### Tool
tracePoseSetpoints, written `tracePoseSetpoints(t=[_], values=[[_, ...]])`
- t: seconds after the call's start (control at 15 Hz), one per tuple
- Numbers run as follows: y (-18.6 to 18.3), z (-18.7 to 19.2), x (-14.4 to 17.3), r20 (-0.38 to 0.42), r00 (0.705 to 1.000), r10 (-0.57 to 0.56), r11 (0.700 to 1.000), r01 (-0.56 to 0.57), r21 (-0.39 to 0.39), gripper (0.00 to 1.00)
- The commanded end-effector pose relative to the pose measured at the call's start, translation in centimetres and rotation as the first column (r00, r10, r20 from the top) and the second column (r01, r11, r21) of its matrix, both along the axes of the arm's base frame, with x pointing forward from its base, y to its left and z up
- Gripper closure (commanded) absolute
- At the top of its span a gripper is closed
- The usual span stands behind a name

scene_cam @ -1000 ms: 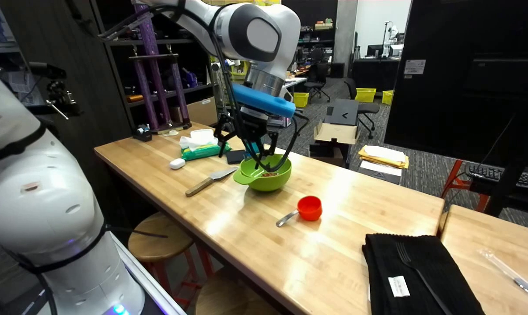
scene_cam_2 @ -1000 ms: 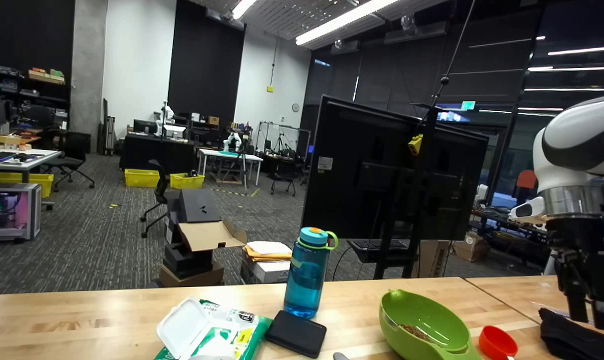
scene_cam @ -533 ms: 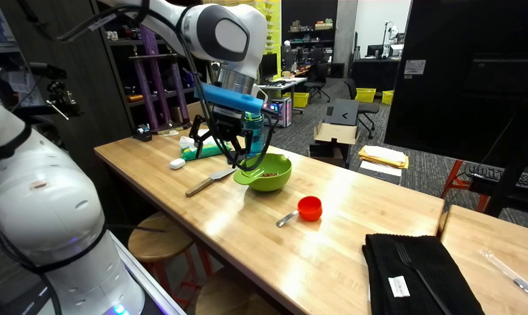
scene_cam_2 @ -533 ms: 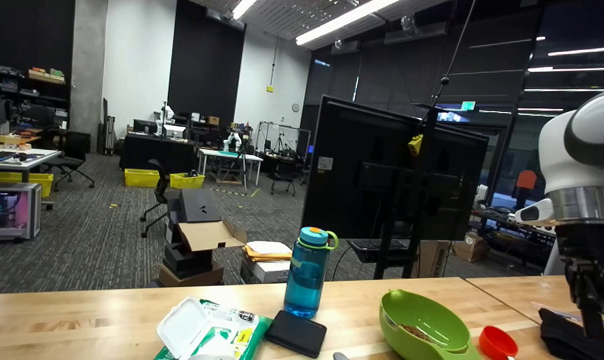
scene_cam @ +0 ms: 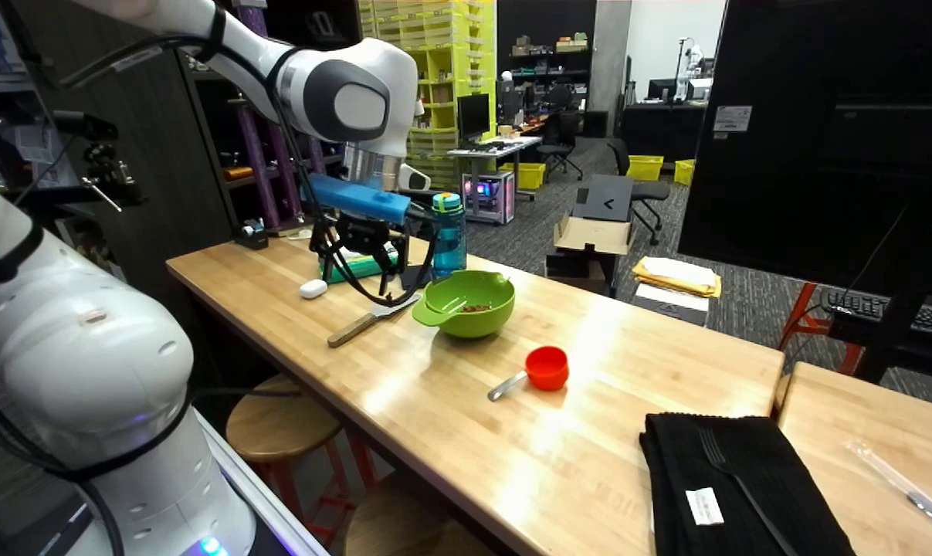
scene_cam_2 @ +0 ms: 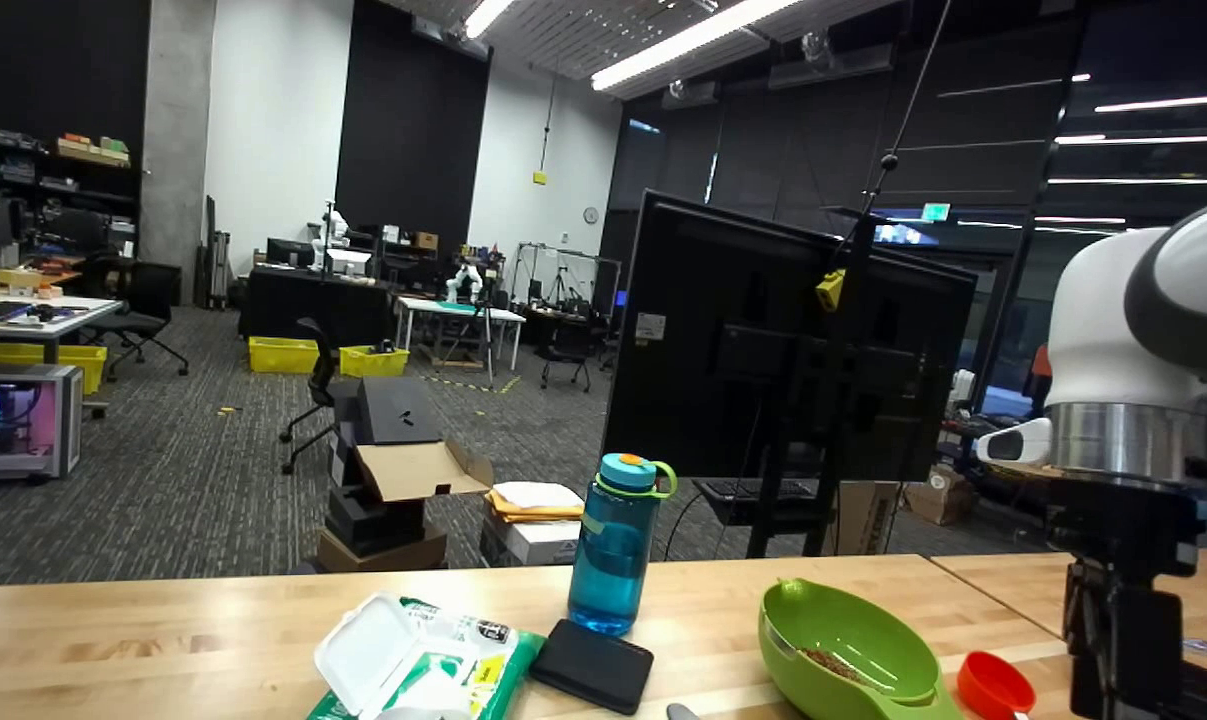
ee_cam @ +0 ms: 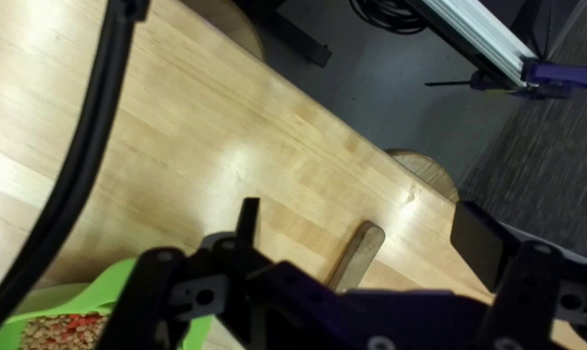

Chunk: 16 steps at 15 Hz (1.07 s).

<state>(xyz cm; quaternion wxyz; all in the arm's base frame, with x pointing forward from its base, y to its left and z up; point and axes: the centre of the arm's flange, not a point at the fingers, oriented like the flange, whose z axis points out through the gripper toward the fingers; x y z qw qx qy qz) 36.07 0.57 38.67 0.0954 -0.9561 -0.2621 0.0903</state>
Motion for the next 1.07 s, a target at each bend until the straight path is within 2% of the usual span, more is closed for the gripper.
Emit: tracePoseSetpoints(t=[0.0,0.27,0.53,1.0], values=[[3.6,-1.9,0.2,0.063,0.997,-0.039,0.999,0.040,-0.008,0.00],[6.5,-4.0,0.4,0.128,0.989,-0.071,0.996,0.077,-0.042,0.00],[7.7,-6.8,0.5,0.183,0.975,-0.126,0.988,0.139,-0.064,0.00],[10.1,-11.2,0.3,0.225,0.943,-0.243,0.961,0.266,-0.078,0.00]])
